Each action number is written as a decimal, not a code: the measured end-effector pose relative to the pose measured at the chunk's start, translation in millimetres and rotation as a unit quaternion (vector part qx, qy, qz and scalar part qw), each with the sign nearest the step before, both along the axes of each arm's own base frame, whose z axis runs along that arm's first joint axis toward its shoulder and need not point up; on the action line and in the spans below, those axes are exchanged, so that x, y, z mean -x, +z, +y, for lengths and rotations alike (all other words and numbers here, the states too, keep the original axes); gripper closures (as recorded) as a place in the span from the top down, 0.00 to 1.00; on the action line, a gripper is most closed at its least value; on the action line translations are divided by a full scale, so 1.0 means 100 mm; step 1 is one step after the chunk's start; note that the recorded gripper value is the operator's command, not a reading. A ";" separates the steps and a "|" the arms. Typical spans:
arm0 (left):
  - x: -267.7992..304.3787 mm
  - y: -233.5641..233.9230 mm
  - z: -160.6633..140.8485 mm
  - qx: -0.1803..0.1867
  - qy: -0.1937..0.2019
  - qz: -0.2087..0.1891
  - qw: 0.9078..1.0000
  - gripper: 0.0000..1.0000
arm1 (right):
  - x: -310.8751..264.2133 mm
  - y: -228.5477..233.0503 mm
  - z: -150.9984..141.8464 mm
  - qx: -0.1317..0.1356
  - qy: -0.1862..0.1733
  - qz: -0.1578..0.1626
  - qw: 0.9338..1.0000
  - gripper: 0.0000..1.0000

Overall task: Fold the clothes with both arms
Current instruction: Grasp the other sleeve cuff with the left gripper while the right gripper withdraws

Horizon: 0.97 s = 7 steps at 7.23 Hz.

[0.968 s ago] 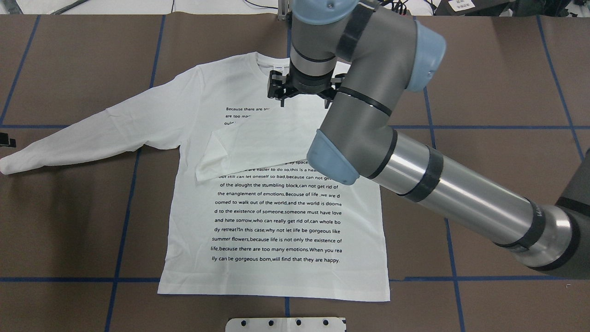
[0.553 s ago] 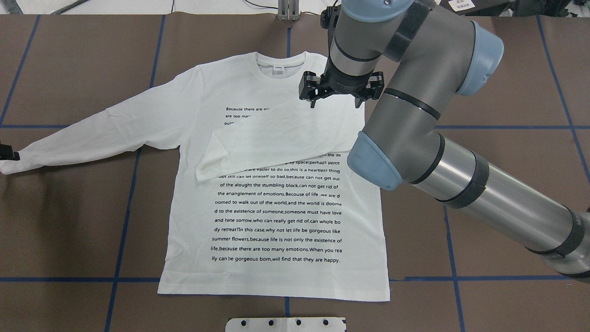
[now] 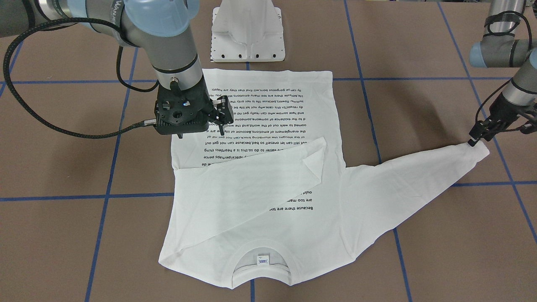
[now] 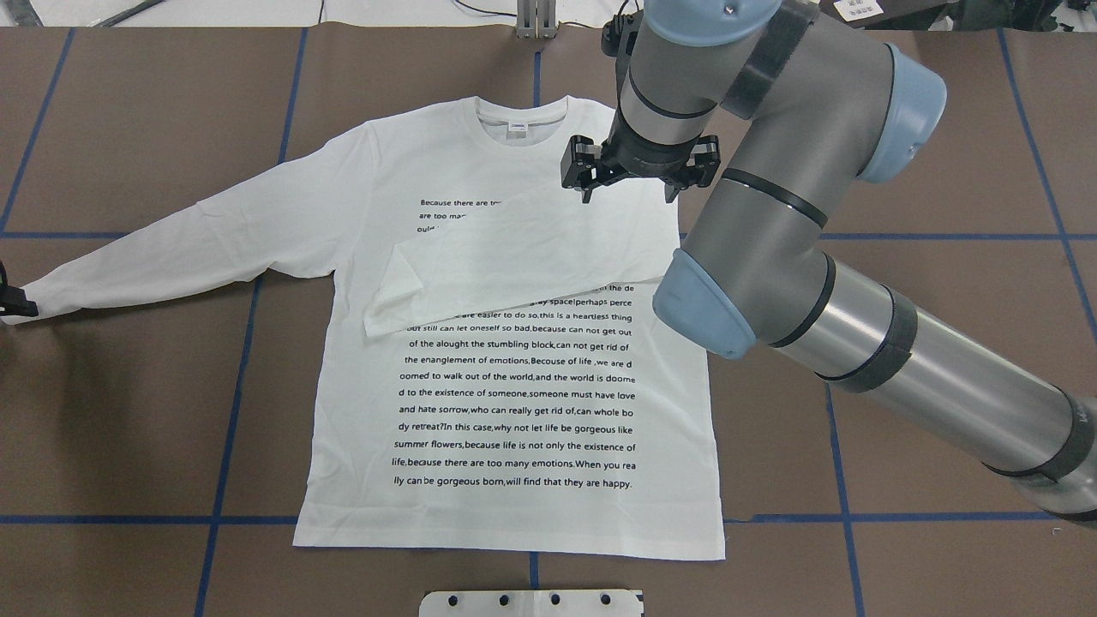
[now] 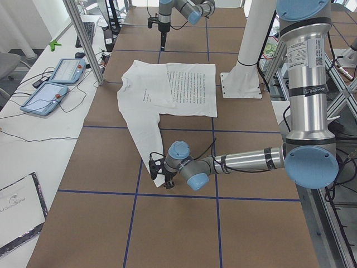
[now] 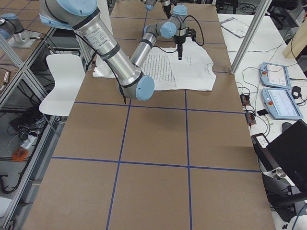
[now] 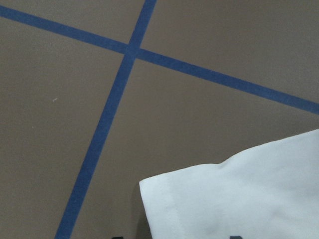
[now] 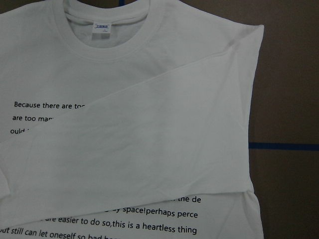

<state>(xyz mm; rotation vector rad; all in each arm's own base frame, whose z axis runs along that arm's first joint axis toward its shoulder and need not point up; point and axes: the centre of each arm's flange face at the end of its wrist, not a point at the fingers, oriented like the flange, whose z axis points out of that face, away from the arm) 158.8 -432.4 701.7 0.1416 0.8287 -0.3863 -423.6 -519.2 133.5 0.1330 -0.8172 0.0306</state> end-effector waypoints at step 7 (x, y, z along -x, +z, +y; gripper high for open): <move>-0.12 -0.35 -0.12 -0.024 0.006 0.017 1.000 0.00 | -0.02 0.10 0.01 0.003 0.001 0.004 1.000 1.00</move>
